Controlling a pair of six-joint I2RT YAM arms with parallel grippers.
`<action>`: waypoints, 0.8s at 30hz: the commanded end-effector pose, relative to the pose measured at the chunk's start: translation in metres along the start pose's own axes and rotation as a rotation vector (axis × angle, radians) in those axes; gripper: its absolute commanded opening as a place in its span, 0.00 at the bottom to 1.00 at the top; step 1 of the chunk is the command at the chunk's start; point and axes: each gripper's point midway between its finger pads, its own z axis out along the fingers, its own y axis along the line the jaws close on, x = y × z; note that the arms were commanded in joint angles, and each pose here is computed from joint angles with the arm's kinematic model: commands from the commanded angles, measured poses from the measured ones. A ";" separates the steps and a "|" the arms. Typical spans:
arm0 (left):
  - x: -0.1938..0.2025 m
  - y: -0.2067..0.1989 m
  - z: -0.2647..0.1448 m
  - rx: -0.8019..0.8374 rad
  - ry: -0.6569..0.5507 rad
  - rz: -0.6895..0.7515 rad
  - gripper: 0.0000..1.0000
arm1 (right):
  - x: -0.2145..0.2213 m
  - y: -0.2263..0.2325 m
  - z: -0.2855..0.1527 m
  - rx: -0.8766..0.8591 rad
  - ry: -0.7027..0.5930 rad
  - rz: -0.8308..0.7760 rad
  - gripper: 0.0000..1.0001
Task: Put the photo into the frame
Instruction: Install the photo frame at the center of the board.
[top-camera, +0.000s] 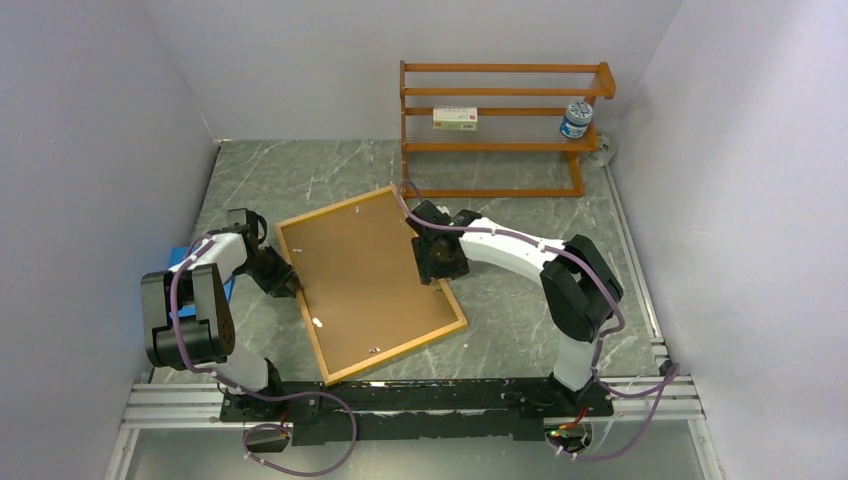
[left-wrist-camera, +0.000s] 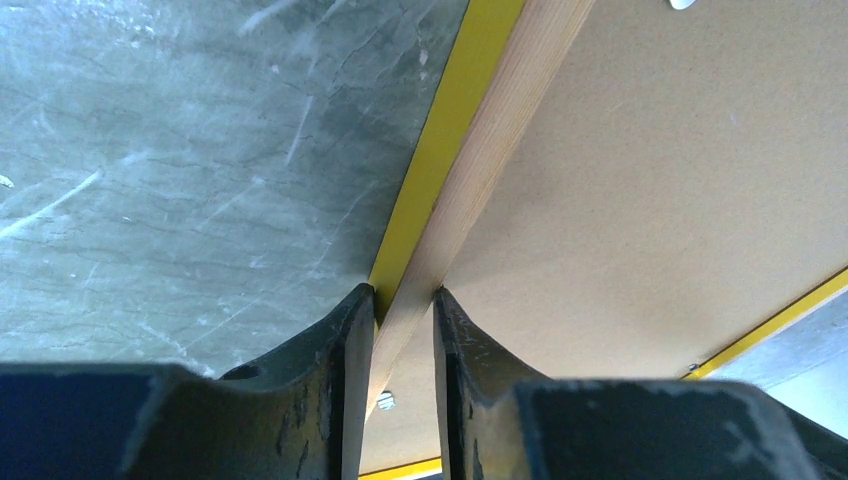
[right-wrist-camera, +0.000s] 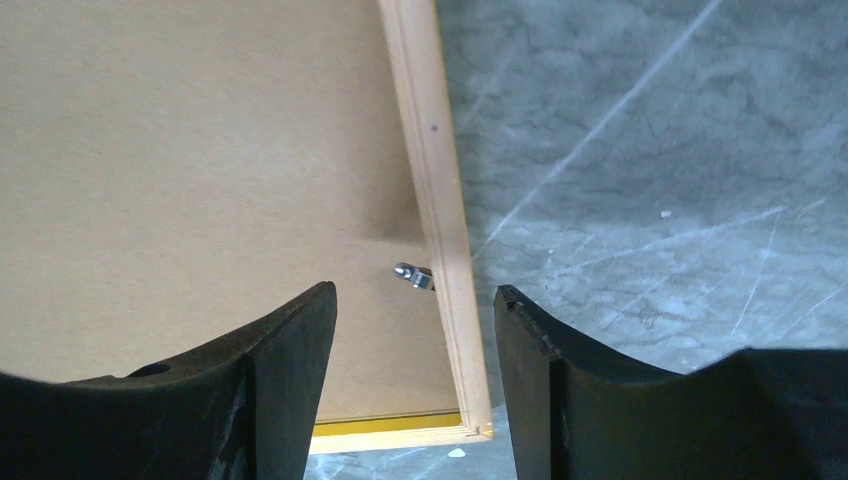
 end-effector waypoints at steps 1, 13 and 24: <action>-0.006 -0.019 -0.012 0.078 -0.037 0.000 0.34 | -0.046 0.021 -0.022 -0.086 -0.140 -0.012 0.64; -0.007 -0.014 -0.013 0.035 -0.015 0.003 0.49 | -0.163 0.041 0.017 0.051 -0.362 -0.050 0.75; -0.006 -0.013 -0.008 0.022 0.004 -0.008 0.49 | -0.191 0.026 0.056 0.116 -0.372 -0.075 0.79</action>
